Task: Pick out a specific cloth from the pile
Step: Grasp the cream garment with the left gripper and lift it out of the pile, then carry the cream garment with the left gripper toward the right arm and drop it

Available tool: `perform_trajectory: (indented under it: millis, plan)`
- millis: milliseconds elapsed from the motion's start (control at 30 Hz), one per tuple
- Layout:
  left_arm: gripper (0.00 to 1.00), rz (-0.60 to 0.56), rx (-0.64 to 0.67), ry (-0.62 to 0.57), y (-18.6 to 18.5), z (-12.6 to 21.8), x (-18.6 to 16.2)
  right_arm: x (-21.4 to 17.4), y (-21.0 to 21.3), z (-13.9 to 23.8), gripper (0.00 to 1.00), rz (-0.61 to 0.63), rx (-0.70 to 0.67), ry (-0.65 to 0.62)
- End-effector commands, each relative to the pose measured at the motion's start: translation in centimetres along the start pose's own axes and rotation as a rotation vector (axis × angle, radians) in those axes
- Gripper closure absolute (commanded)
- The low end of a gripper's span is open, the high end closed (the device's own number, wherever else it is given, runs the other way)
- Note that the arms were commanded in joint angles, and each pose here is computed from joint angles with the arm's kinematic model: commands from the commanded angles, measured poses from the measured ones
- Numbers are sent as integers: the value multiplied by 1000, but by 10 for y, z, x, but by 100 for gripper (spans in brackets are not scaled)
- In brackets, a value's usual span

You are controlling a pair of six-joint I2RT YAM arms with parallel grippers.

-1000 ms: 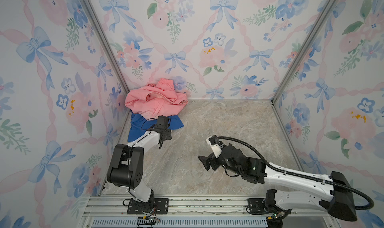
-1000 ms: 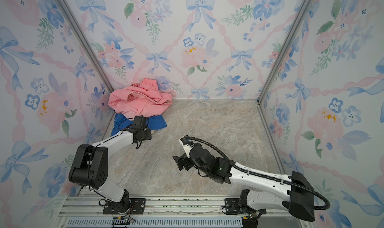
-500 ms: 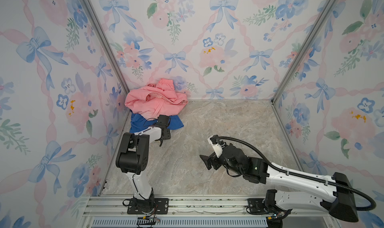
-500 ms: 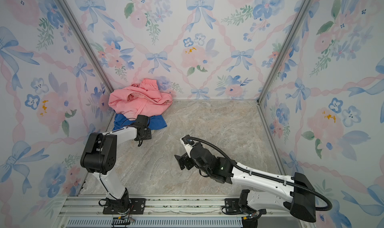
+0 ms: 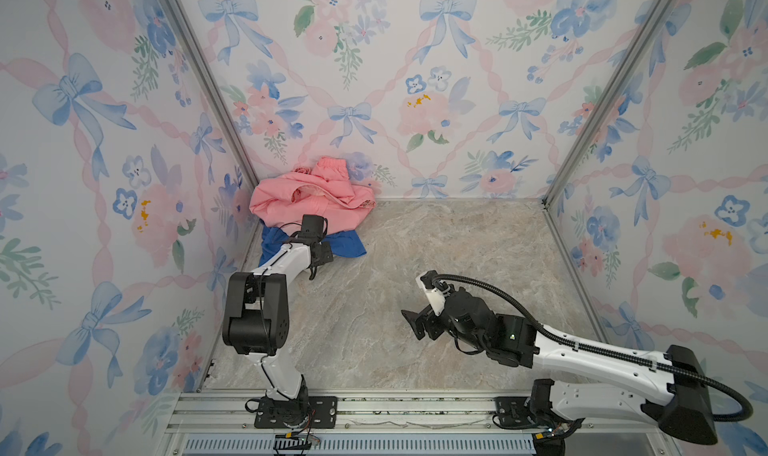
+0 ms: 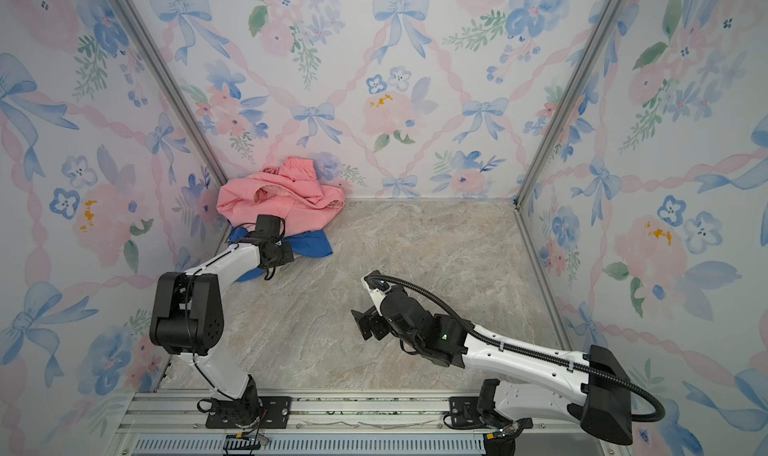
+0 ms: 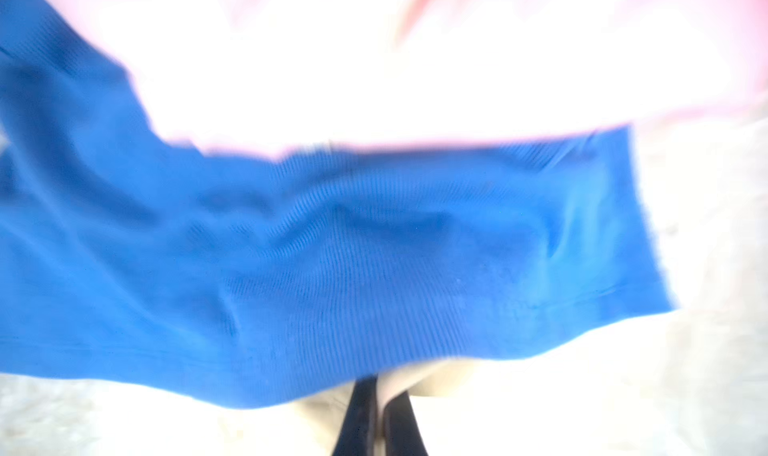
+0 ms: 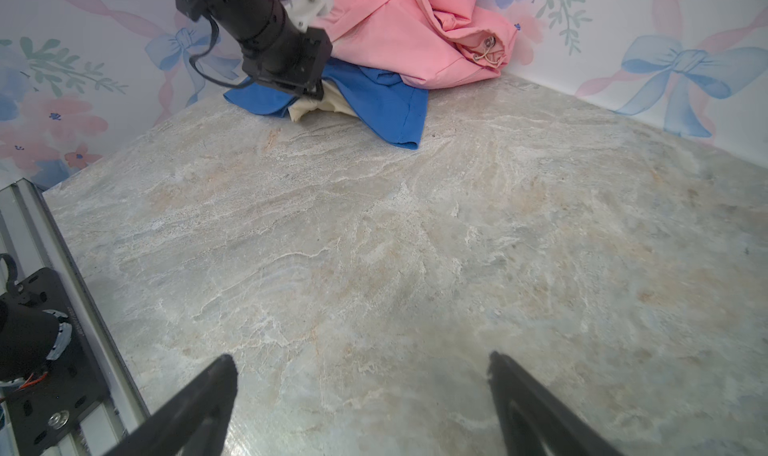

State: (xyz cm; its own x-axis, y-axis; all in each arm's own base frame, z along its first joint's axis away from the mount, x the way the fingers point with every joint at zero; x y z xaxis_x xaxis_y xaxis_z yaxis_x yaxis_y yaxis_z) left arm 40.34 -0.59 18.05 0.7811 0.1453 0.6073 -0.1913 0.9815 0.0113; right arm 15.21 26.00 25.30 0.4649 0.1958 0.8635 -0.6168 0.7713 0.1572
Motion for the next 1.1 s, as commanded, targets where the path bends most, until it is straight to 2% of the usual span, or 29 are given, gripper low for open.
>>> perform_trajectory:
  millis: [0, 133, 200, 267, 367, 467, 500, 567, 700, 767, 867, 967, 1067]
  plan:
    - [100, 92, -72, -280, 9, 82, 77, 5, 0, 5, 3, 5, -14, -6]
    - [100, 148, -170, -537, 9, 159, 149, 3, -1, 6, 3, -22, -7, -20]
    - [100, 157, -265, -699, 4, 212, 187, 4, -1, 8, 3, -31, -4, -26]
    - [100, 146, -381, -915, -7, 284, 222, 4, -5, 12, 3, -39, -23, -33]
    - [100, 49, -547, -1273, -42, 399, 243, 5, -17, 21, 3, -61, -115, -61]
    - [100, 8, -772, -1517, -77, 473, 231, 0, -41, 32, 3, -128, -230, -78]
    - [100, 27, -854, -1523, -85, 478, 228, -1, -49, 36, 3, -160, -260, -82]
    - [100, 44, -1035, -1465, -107, 470, 223, -5, -69, 49, 3, -212, -346, -96]
    - [100, -111, -1233, -1229, -185, 415, 203, -9, -96, 79, 3, -240, -429, -127]
    - [100, -203, -1264, -1101, -231, 382, 187, -11, -109, 97, 3, -242, -474, -132]
    - [100, -287, -1266, -1022, -280, 353, 166, -12, -123, 124, 3, -261, -523, -165]
    - [100, -301, -1270, -990, -301, 343, 155, -17, -132, 151, 3, -284, -552, -204]
    - [100, -298, -1219, -858, -309, 312, 139, -24, -139, 168, 3, -295, -577, -235]
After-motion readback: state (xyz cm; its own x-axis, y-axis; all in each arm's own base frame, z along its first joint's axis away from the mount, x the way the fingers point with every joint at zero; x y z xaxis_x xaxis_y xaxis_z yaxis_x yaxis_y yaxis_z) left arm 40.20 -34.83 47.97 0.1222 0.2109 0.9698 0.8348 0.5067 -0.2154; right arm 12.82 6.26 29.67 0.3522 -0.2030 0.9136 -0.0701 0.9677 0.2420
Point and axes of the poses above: each gripper's point midway between its finger pads, its own z axis back along the fingers, its own y axis along the line the jaws close on, x = y × z, the point moved 8 cm from there along z, back along the fingers, and after that the axes turned 7 degrees about -z, right-handed, at the moved point
